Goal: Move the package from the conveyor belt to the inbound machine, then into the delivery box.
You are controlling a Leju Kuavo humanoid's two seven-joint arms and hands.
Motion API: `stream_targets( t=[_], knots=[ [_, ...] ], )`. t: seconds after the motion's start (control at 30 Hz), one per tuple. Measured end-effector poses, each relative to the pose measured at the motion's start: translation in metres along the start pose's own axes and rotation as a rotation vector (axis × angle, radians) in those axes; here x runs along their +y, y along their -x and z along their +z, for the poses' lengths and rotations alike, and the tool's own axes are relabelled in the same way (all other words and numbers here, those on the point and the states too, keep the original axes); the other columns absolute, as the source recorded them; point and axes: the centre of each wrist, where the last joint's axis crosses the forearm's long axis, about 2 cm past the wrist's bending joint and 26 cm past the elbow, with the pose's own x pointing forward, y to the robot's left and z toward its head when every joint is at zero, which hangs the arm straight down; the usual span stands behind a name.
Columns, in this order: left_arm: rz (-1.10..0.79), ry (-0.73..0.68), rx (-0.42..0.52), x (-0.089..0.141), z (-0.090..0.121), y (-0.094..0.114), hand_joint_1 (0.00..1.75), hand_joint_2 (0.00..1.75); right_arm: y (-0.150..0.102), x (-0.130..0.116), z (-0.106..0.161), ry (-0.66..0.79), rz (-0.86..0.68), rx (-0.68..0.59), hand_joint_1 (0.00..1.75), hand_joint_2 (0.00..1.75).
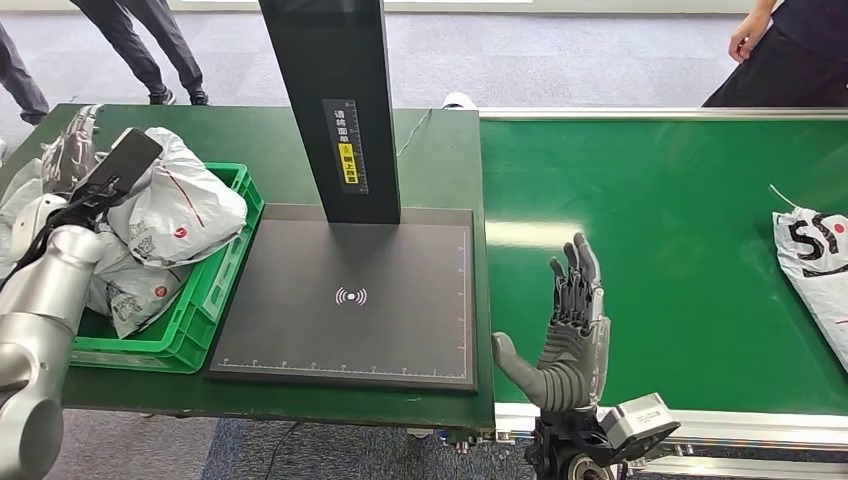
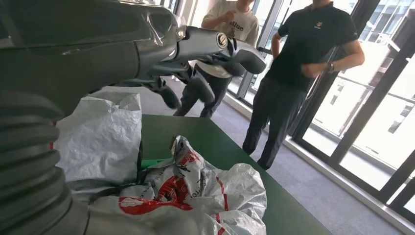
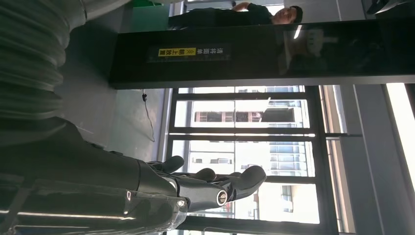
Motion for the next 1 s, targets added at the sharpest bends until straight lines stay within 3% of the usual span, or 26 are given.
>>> stream_targets(
  t=[0.3, 0.53, 0.8, 1.0],
  knots=[
    [0.005, -0.001, -0.053, 0.001, 0.004, -0.005, 0.00, 1.75, 0.001, -0.002, 0.002, -0.002, 0.004, 0.002, 0.00, 1.75],
    [0.072, -0.017, -0.180, -0.008, 0.012, -0.023, 0.00, 1.75, 0.002, -0.002, 0.003, 0.009, 0.011, -0.002, 0.00, 1.75],
    [0.148, 0.016, -0.371, -0.050, 0.056, -0.056, 0.00, 1.75, 0.002, -0.004, 0.002, 0.012, 0.022, -0.008, 0.00, 1.75],
    [0.179, 0.025, -0.491, -0.087, 0.104, -0.083, 0.00, 1.75, 0.001, -0.007, 0.003, 0.028, 0.052, 0.006, 0.00, 1.75]
  ],
)
